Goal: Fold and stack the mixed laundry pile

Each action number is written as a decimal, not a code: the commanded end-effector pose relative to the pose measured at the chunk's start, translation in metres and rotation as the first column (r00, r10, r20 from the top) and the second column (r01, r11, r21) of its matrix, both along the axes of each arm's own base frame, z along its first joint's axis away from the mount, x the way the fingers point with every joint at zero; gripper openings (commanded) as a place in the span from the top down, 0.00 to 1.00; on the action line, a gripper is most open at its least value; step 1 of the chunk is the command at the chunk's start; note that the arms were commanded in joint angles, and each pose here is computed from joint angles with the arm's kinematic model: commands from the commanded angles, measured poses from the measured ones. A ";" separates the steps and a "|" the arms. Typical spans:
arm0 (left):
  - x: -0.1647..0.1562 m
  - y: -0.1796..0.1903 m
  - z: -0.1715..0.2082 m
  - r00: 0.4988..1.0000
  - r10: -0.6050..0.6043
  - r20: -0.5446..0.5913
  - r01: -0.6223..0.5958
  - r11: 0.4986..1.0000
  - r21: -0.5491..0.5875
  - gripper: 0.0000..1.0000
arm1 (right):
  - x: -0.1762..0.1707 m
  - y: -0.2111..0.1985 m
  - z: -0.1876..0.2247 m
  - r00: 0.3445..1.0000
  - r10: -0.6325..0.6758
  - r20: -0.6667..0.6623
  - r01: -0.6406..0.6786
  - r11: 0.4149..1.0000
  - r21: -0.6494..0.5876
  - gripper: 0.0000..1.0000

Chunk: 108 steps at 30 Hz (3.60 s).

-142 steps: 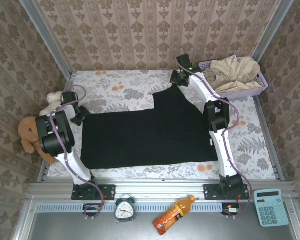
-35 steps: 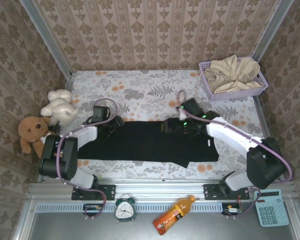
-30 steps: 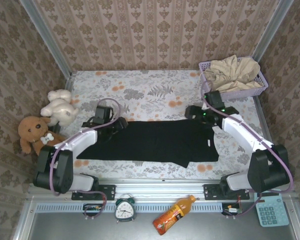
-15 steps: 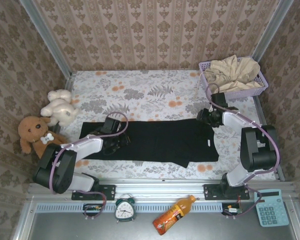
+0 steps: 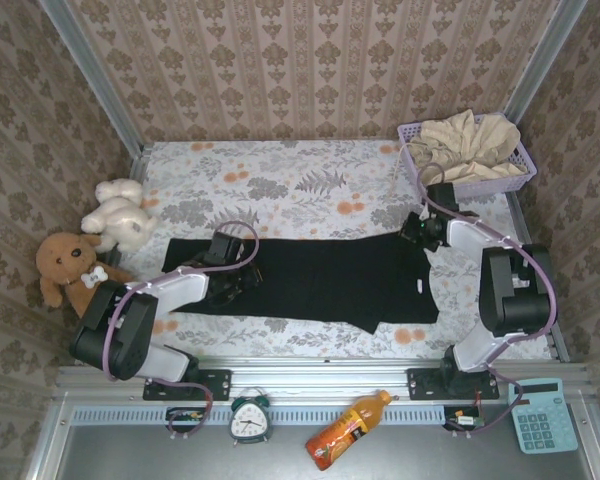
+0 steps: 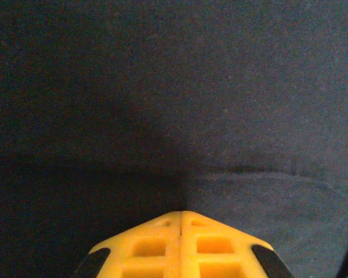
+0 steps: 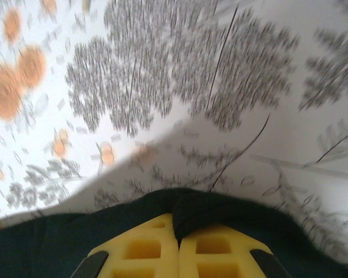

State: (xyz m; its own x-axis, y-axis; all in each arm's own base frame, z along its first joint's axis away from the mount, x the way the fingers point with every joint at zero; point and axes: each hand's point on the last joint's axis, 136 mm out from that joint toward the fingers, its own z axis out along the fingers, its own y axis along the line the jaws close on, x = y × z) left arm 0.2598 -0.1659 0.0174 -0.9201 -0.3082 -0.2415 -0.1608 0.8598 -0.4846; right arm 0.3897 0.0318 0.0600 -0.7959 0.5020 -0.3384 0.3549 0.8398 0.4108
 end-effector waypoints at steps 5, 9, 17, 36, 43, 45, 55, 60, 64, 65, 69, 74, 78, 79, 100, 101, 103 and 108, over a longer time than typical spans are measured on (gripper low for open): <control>-0.027 0.028 -0.030 0.993 0.021 -0.112 -0.005 0.990 0.142 0.96 | 0.056 -0.032 -0.011 0.995 -0.097 -0.036 0.100 0.992 0.082 0.76; -0.023 0.025 -0.027 0.995 0.026 -0.100 -0.013 0.991 0.132 0.95 | 0.057 -0.021 -0.017 0.997 -0.061 -0.054 0.068 0.989 0.134 0.36; -0.010 0.011 -0.004 0.997 -0.012 -0.082 0.019 0.996 0.089 0.76 | 0.006 -0.001 -0.003 0.999 0.019 -0.050 -0.015 0.996 0.083 0.34; 0.058 0.036 0.003 0.994 -0.062 0.085 0.039 0.970 0.240 1.00 | -0.035 0.085 -0.049 0.976 0.119 -0.185 -0.133 0.989 -0.068 0.95; 0.007 0.039 -0.023 0.996 -0.026 -0.083 0.041 0.982 0.186 1.00 | 0.057 0.102 -0.048 0.979 0.134 -0.154 -0.146 0.987 -0.073 0.87; -0.009 0.025 -0.020 0.994 -0.015 -0.112 0.028 0.992 0.122 1.00 | 0.084 0.108 -0.048 0.979 0.142 -0.145 -0.153 0.985 -0.073 0.83; -0.005 -0.058 0.081 0.999 0.033 0.036 -0.026 0.983 -0.181 0.76 | 0.167 0.141 -0.006 0.977 0.212 0.007 -0.212 0.977 0.036 0.63; 0.030 -0.055 0.131 0.971 -0.072 0.227 0.083 0.996 -0.039 0.57 | 0.132 0.133 0.020 0.975 0.220 0.043 -0.221 0.975 0.019 0.59; 0.050 -0.051 0.107 0.955 -0.178 0.239 0.169 0.984 0.057 0.83 | 0.085 0.132 0.010 0.977 0.211 -0.011 -0.210 0.977 0.037 0.60; 0.052 -0.049 0.096 0.956 -0.194 0.218 0.182 0.981 0.074 0.88 | 0.073 0.133 0.004 0.976 0.214 -0.031 -0.213 0.977 0.034 0.59; 0.052 -0.053 0.055 0.951 -0.270 0.149 0.255 0.960 0.113 0.99 | 0.046 0.133 -0.016 0.978 0.194 -0.083 -0.191 0.981 0.040 0.56; 0.043 -0.051 0.011 0.956 -0.291 0.029 0.286 0.950 0.125 1.00 | 0.049 0.125 -0.046 0.982 0.129 -0.135 -0.128 0.992 0.022 0.57; 0.030 -0.052 -0.004 0.962 -0.272 -0.033 0.274 0.958 0.086 1.00 | 0.075 0.121 -0.055 0.982 0.111 -0.151 -0.109 0.994 0.023 0.58; 0.026 -0.056 -0.006 0.964 -0.262 -0.046 0.264 0.963 0.061 1.00 | 0.086 0.122 -0.053 0.983 0.113 -0.144 -0.110 0.994 0.025 0.58; 0.085 -0.132 0.117 0.943 -0.210 0.257 0.245 0.963 -0.111 0.58 | 0.146 0.156 0.055 0.946 0.307 0.102 -0.315 0.946 0.075 0.53; 0.097 -0.129 0.124 0.935 -0.207 0.290 0.243 0.965 -0.097 0.58 | 0.134 0.156 0.062 0.942 0.317 0.108 -0.325 0.943 0.076 0.54; 0.128 -0.127 0.133 0.915 -0.198 0.351 0.245 0.965 -0.094 0.59 | 0.102 0.157 0.066 0.933 0.343 0.107 -0.352 0.932 0.080 0.54; 0.195 -0.124 0.112 0.910 -0.175 0.376 0.232 0.966 -0.112 0.62 | 0.005 0.172 0.057 0.892 0.448 0.052 -0.451 0.887 0.099 0.52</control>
State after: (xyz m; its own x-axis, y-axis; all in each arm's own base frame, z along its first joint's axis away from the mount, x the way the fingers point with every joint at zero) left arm 0.4361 -0.2956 0.1736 -0.8057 -0.2465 -0.5386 0.2112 0.7300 -0.6500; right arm 0.4364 0.1847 0.1205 -0.9137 0.2176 -0.3431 0.0195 0.8670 0.4980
